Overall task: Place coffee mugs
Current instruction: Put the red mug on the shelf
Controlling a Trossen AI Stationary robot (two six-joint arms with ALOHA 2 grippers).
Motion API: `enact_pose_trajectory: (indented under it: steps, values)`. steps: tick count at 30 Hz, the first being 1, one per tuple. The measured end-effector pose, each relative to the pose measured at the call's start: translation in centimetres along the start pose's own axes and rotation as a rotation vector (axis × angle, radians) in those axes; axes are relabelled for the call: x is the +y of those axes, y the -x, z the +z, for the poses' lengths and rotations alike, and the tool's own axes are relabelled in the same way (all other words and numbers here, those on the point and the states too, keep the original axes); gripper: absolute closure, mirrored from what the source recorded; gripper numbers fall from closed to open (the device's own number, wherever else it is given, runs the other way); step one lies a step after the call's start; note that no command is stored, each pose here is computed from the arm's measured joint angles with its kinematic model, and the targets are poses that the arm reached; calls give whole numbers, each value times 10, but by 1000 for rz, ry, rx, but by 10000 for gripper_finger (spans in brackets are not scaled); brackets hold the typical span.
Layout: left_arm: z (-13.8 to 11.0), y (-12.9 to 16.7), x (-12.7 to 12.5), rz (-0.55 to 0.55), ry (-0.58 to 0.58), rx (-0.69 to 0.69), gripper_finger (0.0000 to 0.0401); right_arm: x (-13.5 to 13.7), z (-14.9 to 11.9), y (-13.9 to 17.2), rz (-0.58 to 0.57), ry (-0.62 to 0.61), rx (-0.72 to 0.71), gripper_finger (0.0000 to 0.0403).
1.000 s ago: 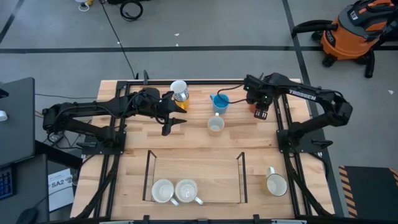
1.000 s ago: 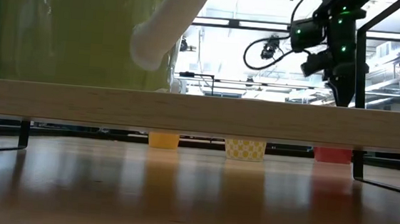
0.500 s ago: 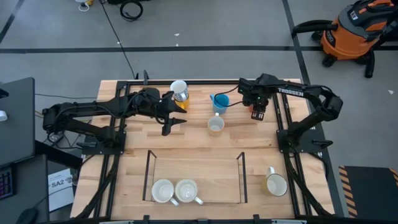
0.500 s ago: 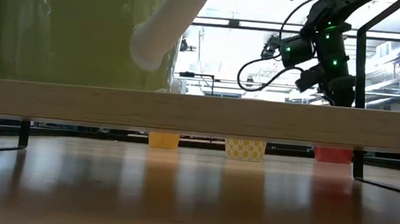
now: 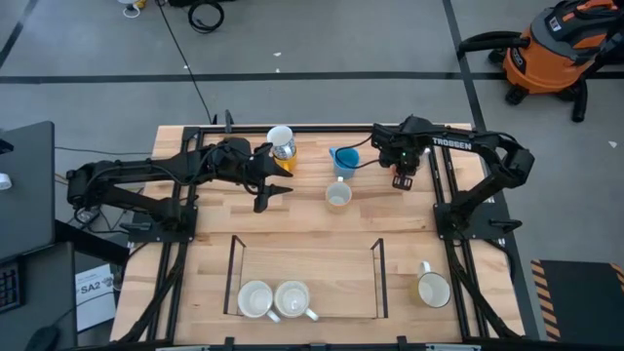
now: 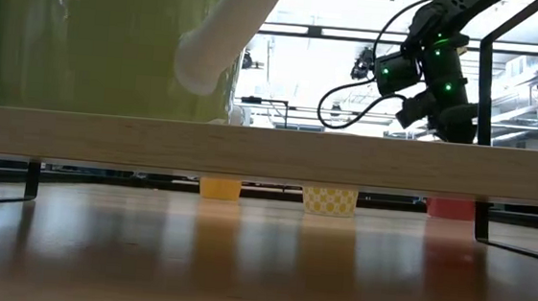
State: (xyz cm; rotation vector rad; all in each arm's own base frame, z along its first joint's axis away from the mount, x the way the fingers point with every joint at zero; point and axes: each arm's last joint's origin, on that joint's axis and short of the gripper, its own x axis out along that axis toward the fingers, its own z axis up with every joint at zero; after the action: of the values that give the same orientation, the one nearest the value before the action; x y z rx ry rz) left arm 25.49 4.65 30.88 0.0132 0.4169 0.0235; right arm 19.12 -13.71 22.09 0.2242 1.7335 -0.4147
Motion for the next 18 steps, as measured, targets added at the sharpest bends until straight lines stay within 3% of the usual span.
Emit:
enact_pose_trajectory:
  steps: [10,18]
  values:
    - [0,0,0,0,0,0,202,3,0,1,107,-312,-1,367]
    - [0,0,0,0,0,0,202,7,0,2,244,-664,39,366]
